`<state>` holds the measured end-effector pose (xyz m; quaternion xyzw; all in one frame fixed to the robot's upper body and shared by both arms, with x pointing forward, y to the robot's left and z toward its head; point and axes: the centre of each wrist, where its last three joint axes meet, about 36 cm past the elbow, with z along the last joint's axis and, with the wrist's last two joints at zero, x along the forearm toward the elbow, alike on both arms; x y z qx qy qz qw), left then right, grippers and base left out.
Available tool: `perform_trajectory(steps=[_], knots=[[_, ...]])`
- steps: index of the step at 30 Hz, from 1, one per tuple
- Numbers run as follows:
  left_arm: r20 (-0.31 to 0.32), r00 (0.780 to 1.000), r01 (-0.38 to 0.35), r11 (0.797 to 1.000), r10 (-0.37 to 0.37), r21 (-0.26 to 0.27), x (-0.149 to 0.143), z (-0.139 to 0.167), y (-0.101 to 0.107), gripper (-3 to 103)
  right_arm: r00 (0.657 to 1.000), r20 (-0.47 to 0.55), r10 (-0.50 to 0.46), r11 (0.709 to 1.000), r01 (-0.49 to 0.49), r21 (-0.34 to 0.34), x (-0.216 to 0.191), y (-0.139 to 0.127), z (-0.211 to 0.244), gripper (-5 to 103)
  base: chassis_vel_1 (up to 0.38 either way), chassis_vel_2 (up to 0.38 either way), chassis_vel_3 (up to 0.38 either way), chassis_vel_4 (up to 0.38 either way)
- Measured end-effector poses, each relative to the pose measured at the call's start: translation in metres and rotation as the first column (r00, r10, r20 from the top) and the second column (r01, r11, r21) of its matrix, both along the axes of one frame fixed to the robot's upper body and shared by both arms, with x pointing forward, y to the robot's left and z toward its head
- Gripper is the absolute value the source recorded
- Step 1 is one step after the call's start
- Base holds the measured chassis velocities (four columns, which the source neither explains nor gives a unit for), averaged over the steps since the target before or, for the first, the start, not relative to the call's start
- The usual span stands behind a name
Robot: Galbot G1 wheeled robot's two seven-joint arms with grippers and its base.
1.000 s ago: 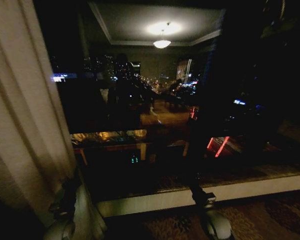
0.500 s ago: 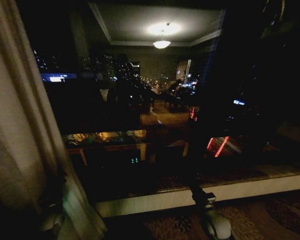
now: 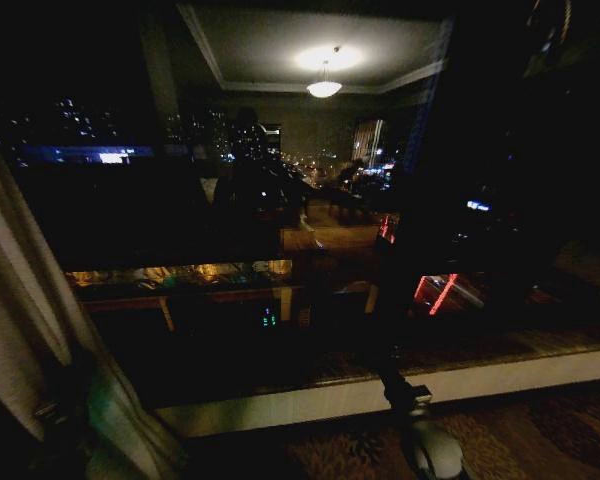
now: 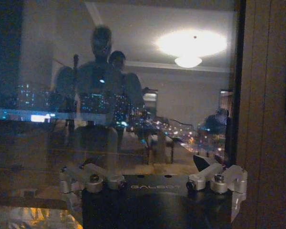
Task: Open the curtains by pulling them apart, changing their state from closed to fully open.
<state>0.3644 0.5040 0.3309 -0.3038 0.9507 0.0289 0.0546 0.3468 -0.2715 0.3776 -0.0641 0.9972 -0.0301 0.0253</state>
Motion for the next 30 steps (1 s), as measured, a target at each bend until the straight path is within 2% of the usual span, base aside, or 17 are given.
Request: perform_trajectory(steps=[4, 5, 9, 11, 12, 15, 17, 22, 26, 27, 30], knots=[[0.003, 0.995, -0.096, 0.995, 0.096, 0.006, -0.007, 0.004, 0.031, 0, 1.0, 0.0, 0.0, 1.0, 0.0, 0.0, 0.0, 0.0, 0.0, 100, 0.0, 0.0, 0.0, 0.0], [0.003, 0.995, -0.096, 0.995, 0.096, 0.006, -0.007, 0.004, 0.031, 0, 1.0, 0.0, 0.0, 1.0, 0.0, 0.0, 0.0, 0.0, 0.0, 100, 0.0, 0.0, 0.0, 0.0], [0.004, 0.982, -0.19, 0.981, 0.19, 0.025, -0.016, 0.012, 0.072, 0, 1.0, 0.0, 0.0, 1.0, 0.0, 0.0, 0.0, 0.0, 0.0, 100, 0.0, 0.0, 0.0, 0.0], [-0.001, 0.968, -0.251, 0.966, 0.251, 0.055, -0.02, 0.018, 0.108, 0, 1.0, 0.0, 0.0, 1.0, 0.0, 0.0, 0.0, 0.0, 0.0, 100, 0.0, 0.0, 0.0, 0.0], [-0.001, 0.968, -0.251, 0.966, 0.251, 0.055, -0.02, 0.018, 0.108, 0, 1.0, 0.0, 0.0, 1.0, 0.0, 0.0, 0.0, 0.0, 0.0, 100, 0.0, 0.0, 0.0, 0.0], [-0.004, 0.952, -0.304, 0.949, 0.305, 0.083, -0.025, 0.026, 0.143, 0, 1.0, 0.0, 0.0, 1.0, 0.0, 0.0, 0.0, 0.0, 0.0, 100, 0.0, 0.0, 0.0, 0.0], [-0.004, 0.95, -0.312, 0.946, 0.313, 0.09, -0.025, 0.028, 0.15, 0, 1.0, 0.0, 0.0, 1.0, 0.0, 0.0, 0.0, 0.0, 0.0, 100, 0.0, 0.0, 0.0, 0.0], [0.003, 0.952, -0.306, 0.947, 0.307, 0.098, -0.024, 0.032, 0.151, 0, 1.0, 0.0, 0.0, 1.0, 0.0, 0.0, 0.0, 0.0, 0.0, 100, 0.0, 0.0, 0.0, 0.0], [0.006, 0.963, -0.268, 0.96, 0.269, 0.085, -0.019, 0.022, 0.123, 0, 1.0, 0.0, 0.0, 1.0, 0.0, 0.0, 0.0, 0.0, 0.0, 100, 0.0, 0.0, 0.0, 0.0], [0.006, 0.963, -0.268, 0.96, 0.269, 0.085, -0.019, 0.022, 0.123, 0, 1.0, 0.0, 0.0, 1.0, 0.0, 0.0, 0.0, 0.0, 0.0, 100, 0.0, 0.0, 0.0, 0.0], [-0.021, 0.969, -0.244, 0.967, 0.247, 0.074, -0.024, 0.014, 0.091, -1, 1.0, 0.0, 0.0, 1.0, 0.0, 0.0, 0.0, 0.0, 0.0, 100, 0.0, 0.0, 0.0, 0.0]])
